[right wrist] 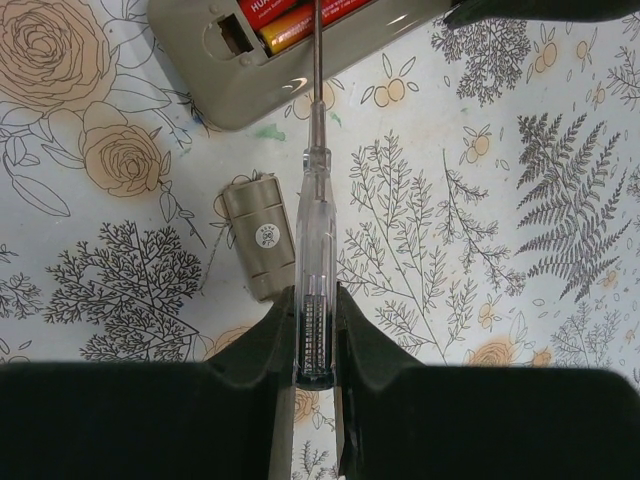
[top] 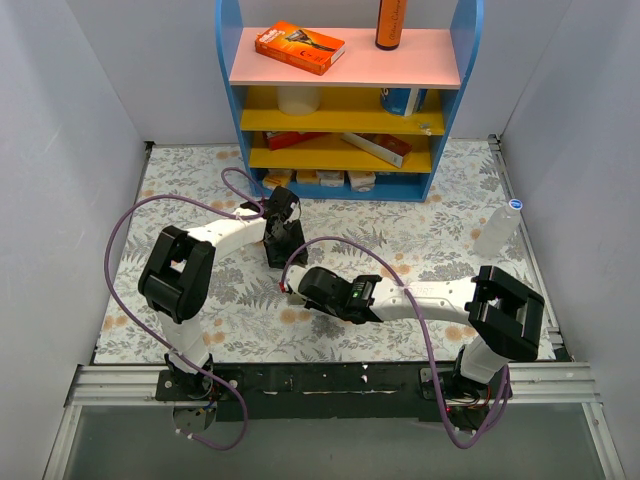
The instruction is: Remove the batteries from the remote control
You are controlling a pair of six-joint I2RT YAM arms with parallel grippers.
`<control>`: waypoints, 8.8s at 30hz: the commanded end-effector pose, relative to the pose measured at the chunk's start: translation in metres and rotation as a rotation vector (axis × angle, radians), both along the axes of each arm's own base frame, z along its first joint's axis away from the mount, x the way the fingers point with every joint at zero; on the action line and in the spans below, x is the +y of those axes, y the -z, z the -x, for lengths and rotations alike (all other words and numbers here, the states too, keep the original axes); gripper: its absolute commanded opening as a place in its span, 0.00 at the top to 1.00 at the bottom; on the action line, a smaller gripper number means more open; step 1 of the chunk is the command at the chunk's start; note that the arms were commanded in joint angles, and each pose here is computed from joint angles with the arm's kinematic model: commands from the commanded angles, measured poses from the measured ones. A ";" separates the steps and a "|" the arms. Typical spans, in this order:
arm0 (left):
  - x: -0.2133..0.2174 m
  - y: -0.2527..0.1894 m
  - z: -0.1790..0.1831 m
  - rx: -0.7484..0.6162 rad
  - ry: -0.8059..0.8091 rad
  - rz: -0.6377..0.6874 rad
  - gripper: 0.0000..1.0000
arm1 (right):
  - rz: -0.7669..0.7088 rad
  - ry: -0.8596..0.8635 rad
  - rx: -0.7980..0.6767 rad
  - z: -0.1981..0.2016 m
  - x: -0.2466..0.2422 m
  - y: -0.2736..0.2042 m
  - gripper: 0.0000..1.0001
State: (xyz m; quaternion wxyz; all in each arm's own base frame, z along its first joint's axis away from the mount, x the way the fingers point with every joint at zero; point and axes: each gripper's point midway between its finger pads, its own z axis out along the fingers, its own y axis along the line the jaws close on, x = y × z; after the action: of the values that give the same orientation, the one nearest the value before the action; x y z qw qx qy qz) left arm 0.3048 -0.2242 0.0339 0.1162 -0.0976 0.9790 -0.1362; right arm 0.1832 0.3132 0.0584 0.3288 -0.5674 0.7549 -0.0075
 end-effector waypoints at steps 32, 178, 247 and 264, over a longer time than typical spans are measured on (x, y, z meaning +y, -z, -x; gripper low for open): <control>-0.005 -0.023 -0.024 -0.096 -0.011 0.007 1.00 | -0.114 -0.043 -0.028 0.001 0.022 -0.029 0.99; 0.077 -0.016 0.013 -0.009 -0.092 0.380 0.46 | -0.181 0.239 0.237 -0.014 0.005 -0.030 0.99; 0.051 -0.001 -0.002 0.057 -0.040 0.572 0.75 | 0.202 0.006 0.080 -0.054 0.016 -0.039 0.99; 0.048 0.001 -0.001 0.072 -0.040 0.592 0.77 | 0.255 -0.052 0.072 -0.051 0.029 -0.024 0.99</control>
State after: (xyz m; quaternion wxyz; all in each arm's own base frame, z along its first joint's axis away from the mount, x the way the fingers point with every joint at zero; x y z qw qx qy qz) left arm 0.3039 -0.1742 0.0308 0.0486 -0.1550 0.9020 -0.4000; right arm 0.2326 0.3329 0.0783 0.2184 -0.6152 0.7540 -0.0730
